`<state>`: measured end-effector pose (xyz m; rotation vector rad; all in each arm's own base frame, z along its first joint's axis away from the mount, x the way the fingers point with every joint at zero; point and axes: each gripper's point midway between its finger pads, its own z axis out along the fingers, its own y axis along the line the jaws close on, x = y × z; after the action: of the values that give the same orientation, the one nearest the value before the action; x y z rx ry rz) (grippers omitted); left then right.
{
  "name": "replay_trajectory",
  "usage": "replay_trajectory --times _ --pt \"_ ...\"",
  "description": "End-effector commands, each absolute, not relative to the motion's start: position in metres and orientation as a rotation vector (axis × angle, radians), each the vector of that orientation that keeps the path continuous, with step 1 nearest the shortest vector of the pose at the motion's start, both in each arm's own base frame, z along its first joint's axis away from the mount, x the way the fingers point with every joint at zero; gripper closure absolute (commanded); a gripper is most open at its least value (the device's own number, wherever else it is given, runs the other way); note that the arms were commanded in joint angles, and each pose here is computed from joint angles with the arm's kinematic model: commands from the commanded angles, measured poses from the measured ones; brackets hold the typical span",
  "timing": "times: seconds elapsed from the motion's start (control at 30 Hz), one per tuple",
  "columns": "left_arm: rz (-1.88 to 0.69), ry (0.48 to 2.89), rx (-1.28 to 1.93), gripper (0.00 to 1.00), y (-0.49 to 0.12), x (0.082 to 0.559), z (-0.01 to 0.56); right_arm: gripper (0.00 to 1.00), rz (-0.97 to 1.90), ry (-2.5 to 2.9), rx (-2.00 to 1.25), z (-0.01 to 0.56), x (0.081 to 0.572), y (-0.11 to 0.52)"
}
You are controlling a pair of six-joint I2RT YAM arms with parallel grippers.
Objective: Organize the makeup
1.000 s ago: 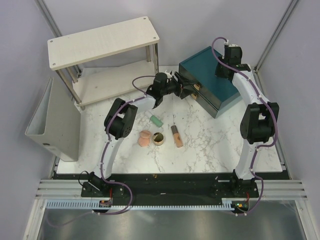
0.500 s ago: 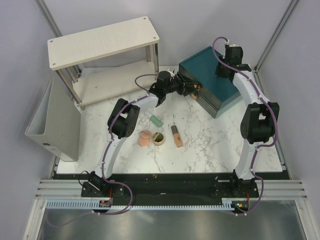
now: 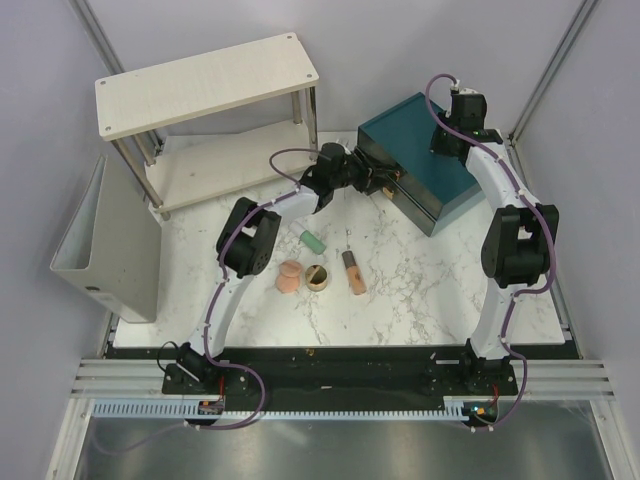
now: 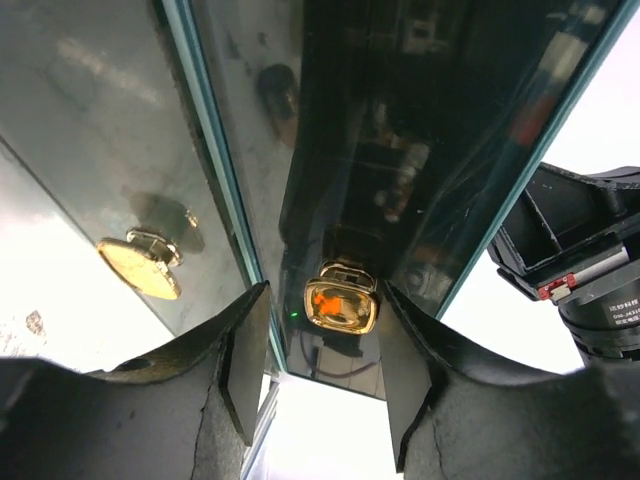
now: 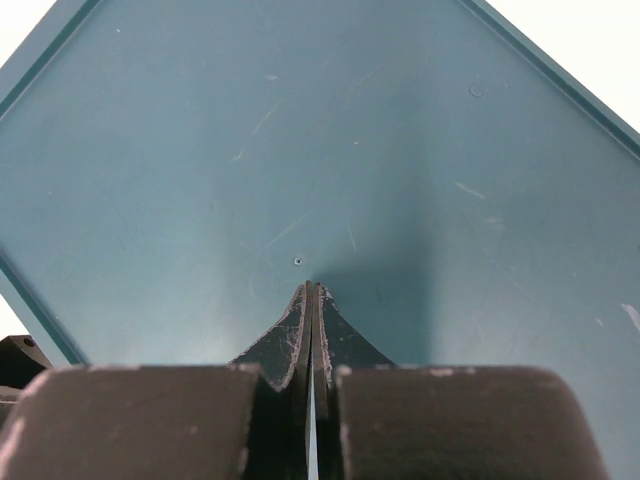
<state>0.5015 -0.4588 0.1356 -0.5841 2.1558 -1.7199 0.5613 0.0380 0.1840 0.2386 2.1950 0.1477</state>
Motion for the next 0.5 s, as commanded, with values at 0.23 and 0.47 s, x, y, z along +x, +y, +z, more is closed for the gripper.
replay_trajectory --times 0.23,0.47 --pt "-1.719 2.153 -0.597 0.7 -0.475 0.51 0.136 1.0 0.166 2.302 0.258 0.146 0.546 0.04" --pt "-1.67 2.168 -0.566 0.81 -0.462 0.5 0.137 1.0 0.164 2.302 0.262 0.146 0.546 0.039"
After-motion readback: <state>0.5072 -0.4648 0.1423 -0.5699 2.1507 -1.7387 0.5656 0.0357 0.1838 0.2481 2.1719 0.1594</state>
